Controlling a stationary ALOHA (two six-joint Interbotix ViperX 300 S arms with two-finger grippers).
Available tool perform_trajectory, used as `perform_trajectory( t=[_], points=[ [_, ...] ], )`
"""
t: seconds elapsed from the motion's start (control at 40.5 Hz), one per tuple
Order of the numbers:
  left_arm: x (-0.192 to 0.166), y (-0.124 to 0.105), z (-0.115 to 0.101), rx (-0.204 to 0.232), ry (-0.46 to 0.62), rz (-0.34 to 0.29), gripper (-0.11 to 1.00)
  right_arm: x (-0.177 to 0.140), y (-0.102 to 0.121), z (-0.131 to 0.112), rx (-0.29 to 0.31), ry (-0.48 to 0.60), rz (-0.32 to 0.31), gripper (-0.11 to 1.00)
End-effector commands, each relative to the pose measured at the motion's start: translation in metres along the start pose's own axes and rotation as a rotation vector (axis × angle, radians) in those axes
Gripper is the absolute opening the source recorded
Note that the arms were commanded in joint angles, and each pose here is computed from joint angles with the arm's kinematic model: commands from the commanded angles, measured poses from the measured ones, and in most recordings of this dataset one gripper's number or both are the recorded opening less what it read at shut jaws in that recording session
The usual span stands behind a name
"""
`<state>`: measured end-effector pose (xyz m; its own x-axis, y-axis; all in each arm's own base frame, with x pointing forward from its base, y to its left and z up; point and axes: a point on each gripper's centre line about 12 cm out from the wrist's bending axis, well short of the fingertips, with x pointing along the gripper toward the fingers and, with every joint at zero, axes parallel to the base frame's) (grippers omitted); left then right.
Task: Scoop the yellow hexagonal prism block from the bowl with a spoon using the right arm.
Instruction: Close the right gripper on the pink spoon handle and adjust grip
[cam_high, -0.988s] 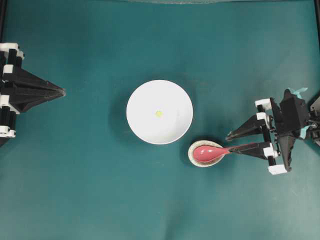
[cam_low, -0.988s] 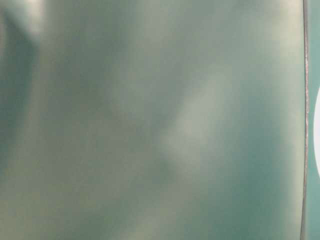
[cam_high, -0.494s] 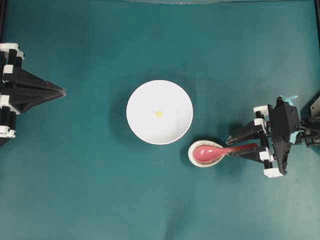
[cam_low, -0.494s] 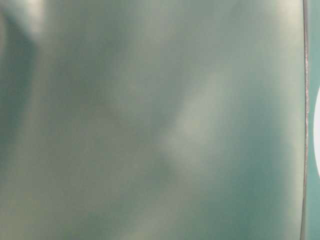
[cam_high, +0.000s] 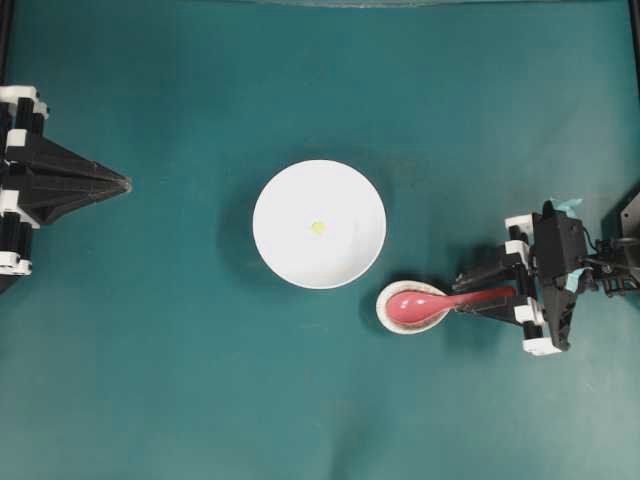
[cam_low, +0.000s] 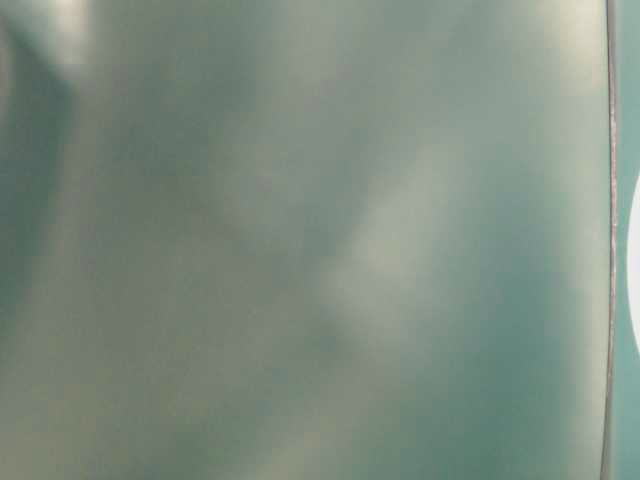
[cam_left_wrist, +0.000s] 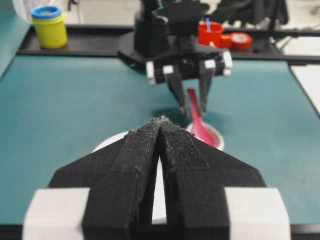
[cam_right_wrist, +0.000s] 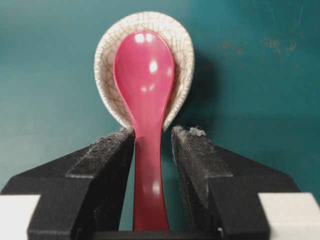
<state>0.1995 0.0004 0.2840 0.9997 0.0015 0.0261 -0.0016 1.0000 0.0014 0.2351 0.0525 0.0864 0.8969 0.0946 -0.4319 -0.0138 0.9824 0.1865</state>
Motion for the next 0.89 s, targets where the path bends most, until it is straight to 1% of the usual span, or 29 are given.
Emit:
perform_trajectory(
  t=[0.0, 0.395, 0.692, 0.864],
  points=[
    [0.0029, 0.0002, 0.0090, 0.002, -0.021, 0.001, -0.01, 0.0011, 0.0018, 0.0030, -0.001, -0.014, 0.006, 0.44],
    [0.0027, 0.0002, 0.0093, 0.002, -0.023, 0.001, -0.01, 0.0008, 0.0026, 0.0017, -0.017, -0.007, 0.014, 0.44],
    [0.0027, -0.0001, 0.0093, 0.001, -0.023, -0.001, -0.01, 0.0018, 0.0029, -0.0008, -0.031, 0.021, 0.013, 0.44],
    [0.0028, -0.0001, 0.0084, 0.001, -0.020, -0.001, -0.01, 0.0025, 0.0033, 0.0001, -0.057, 0.018, 0.014, 0.40]
  ],
)
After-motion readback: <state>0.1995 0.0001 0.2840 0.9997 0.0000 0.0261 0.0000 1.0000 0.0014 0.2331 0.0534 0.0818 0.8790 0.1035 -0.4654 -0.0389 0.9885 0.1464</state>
